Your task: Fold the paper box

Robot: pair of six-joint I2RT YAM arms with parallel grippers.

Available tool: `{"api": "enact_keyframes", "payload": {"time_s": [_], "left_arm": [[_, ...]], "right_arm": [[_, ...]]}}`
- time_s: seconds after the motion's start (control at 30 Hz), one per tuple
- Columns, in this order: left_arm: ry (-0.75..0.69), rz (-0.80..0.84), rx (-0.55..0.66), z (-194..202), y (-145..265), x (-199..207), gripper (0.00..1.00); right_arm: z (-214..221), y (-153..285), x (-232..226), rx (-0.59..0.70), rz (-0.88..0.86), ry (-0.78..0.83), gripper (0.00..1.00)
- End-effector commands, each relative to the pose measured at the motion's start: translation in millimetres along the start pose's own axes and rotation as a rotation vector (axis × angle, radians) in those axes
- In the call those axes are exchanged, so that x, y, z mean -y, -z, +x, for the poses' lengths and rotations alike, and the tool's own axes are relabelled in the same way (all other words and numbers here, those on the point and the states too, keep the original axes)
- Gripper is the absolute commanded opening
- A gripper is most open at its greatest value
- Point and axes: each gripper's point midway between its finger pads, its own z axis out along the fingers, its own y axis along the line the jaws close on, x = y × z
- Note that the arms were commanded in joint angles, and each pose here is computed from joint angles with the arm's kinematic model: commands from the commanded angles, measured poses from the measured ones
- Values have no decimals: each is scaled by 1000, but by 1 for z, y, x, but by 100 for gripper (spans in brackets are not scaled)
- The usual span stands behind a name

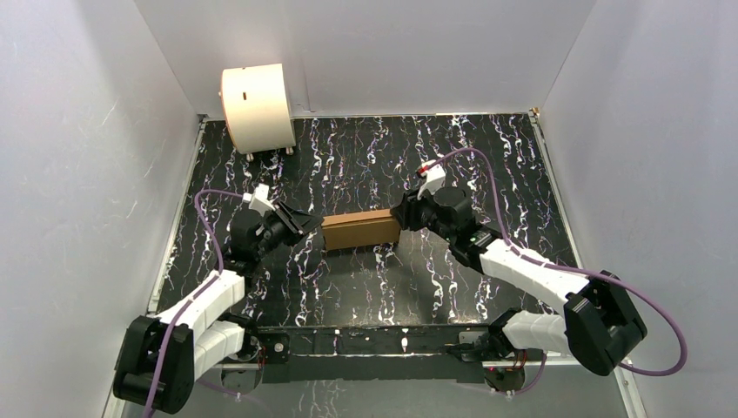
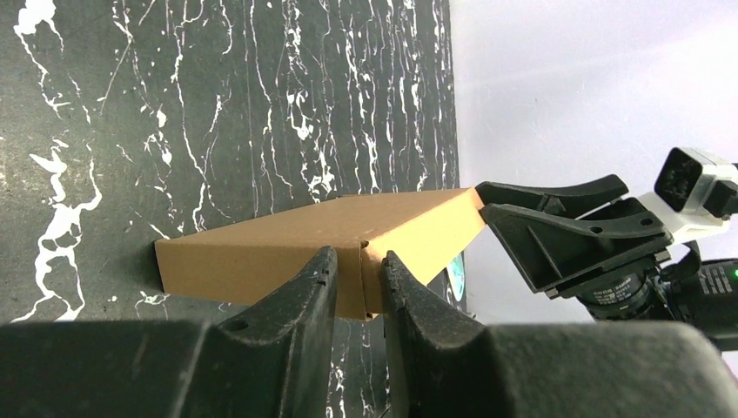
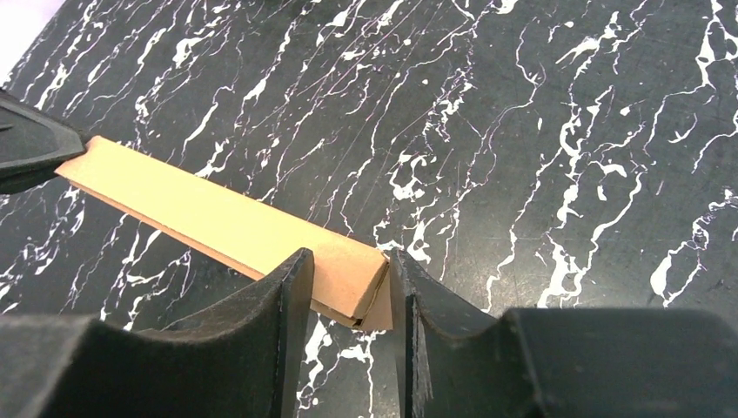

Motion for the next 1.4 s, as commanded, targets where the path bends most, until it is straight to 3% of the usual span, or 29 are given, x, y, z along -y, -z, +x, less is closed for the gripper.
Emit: {"api": "enact_keyframes", "payload": {"time_s": [0.0,0.17,0.63,0.77,1.0,1.37], "left_arm": [[22,-128,-104,34,4,-49,16],[-4,-153,-96,32,3,-55,13],[-16,-160,-101,33,6,-55,13],[-19,-157,-106,32,5,-53,13],[-32,-164,-89,26,6,-49,13],[-22,-143,-91,23,5,-40,13]], "right_arm": [[17,11,11,-109,-20,-6,47],[9,18,9,-117,-119,-53,54],[56,29,14,-186,-293,-247,50],[48,30,17,-161,-299,-302,52],[4,39,14,-78,-310,-401,70],[2,57,-4,-134,-345,-574,86]]}}
